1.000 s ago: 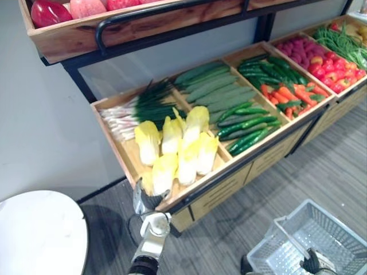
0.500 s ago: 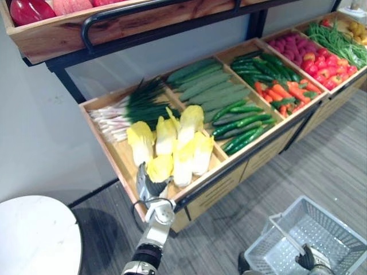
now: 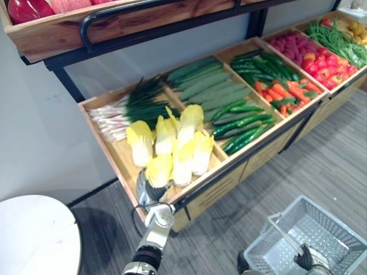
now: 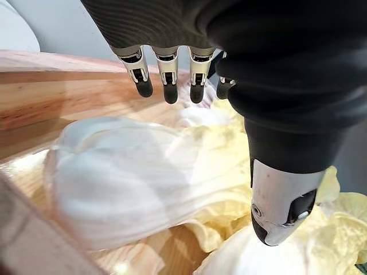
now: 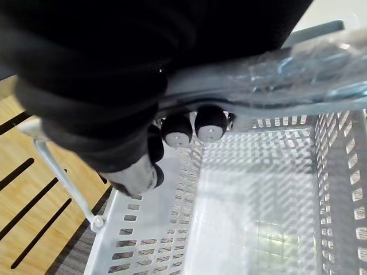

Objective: Pick vegetable in the basket

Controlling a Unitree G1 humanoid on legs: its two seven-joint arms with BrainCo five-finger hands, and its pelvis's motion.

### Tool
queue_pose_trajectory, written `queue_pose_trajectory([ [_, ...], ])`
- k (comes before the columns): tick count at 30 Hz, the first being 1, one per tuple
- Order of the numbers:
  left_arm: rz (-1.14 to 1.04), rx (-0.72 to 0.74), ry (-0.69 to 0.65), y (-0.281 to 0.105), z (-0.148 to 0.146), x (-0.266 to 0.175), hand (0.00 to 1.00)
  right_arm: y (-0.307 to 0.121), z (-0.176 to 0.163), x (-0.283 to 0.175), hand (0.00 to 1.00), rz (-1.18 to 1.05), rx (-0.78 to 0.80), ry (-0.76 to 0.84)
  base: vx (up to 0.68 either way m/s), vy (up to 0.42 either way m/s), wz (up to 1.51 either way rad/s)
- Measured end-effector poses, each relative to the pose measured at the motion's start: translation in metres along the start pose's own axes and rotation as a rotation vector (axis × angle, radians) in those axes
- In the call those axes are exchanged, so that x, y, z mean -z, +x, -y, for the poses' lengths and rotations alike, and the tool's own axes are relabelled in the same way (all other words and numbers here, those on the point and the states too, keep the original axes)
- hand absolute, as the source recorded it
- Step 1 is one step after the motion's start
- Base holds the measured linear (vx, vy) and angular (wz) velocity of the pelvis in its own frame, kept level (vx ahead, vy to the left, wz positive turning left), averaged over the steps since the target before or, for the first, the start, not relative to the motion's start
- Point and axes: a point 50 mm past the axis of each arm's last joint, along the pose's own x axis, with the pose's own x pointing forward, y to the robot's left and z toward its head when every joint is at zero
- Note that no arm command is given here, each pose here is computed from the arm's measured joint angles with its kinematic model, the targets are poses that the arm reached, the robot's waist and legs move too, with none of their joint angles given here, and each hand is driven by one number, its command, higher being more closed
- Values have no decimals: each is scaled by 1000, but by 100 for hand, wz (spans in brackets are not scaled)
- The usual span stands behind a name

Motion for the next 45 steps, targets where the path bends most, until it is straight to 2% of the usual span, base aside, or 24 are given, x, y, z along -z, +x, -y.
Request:
queue_pose_trajectory([
  [8,-53,5,36,1,3,10,0,5,4,-9,100,28,11,-5,-2,-8,-10],
  [30,-173,-213,-11,20,-13,15,0,14,13,-28,100,133,56,-55,3,-16,-8],
  [31,-178,-216,-10,20,-13,16,100,14,14,-28,100,136,58,-63,0,0,0],
  [45,-209,-212,-29,21,-11,18,100,14,13,-30,100,190,39,-128,0,0,0],
])
